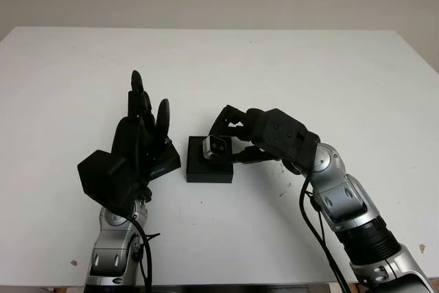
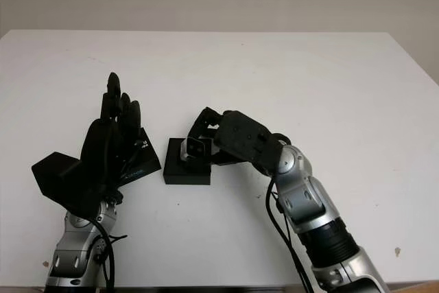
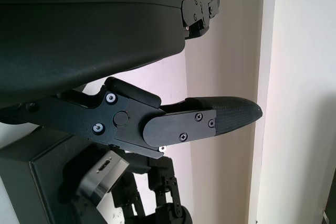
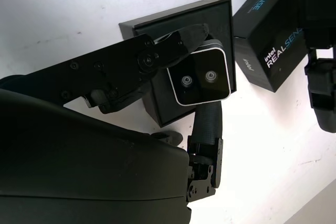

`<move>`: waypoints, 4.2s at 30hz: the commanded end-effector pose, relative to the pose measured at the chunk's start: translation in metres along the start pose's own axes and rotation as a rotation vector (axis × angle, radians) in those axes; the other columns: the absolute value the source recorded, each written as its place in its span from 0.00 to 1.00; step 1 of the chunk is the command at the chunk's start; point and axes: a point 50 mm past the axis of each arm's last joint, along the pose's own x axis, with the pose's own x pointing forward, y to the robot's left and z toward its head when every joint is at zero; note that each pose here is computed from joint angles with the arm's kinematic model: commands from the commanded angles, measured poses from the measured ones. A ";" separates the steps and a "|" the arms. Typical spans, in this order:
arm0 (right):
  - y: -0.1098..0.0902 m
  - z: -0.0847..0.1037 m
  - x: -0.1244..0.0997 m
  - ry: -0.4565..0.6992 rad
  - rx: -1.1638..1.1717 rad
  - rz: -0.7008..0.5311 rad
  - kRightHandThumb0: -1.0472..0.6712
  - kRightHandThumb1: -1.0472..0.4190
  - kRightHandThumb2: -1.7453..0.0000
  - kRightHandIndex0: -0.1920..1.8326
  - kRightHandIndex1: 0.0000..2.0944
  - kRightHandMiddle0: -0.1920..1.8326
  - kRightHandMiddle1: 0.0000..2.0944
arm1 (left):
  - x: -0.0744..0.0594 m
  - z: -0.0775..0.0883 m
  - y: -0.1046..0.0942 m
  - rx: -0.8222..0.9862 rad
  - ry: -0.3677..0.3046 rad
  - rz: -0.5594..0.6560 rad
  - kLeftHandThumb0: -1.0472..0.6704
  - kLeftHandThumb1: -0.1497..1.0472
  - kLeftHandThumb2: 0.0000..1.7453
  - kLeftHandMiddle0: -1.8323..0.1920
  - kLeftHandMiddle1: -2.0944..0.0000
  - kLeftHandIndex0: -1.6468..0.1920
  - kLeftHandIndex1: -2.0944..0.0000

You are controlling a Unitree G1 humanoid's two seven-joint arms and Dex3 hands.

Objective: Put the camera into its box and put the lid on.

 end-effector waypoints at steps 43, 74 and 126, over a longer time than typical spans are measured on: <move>0.001 -0.007 -0.004 0.018 -0.094 -0.082 0.43 0.00 0.97 0.27 0.04 0.17 0.93 | -0.001 0.002 0.000 -0.017 -0.024 0.000 0.18 1.00 0.29 1.00 1.00 1.00 1.00; -0.003 -0.010 -0.008 -0.086 -0.129 -0.053 0.30 0.10 0.97 0.12 0.03 0.06 0.43 | -0.002 0.001 0.000 -0.024 -0.015 0.001 0.18 1.00 0.29 1.00 1.00 1.00 1.00; 0.034 0.016 -0.035 -0.237 -0.443 -0.500 0.21 0.02 0.97 0.19 0.10 0.12 0.49 | -0.011 -0.003 0.009 0.002 0.000 0.003 0.18 1.00 0.30 1.00 1.00 1.00 1.00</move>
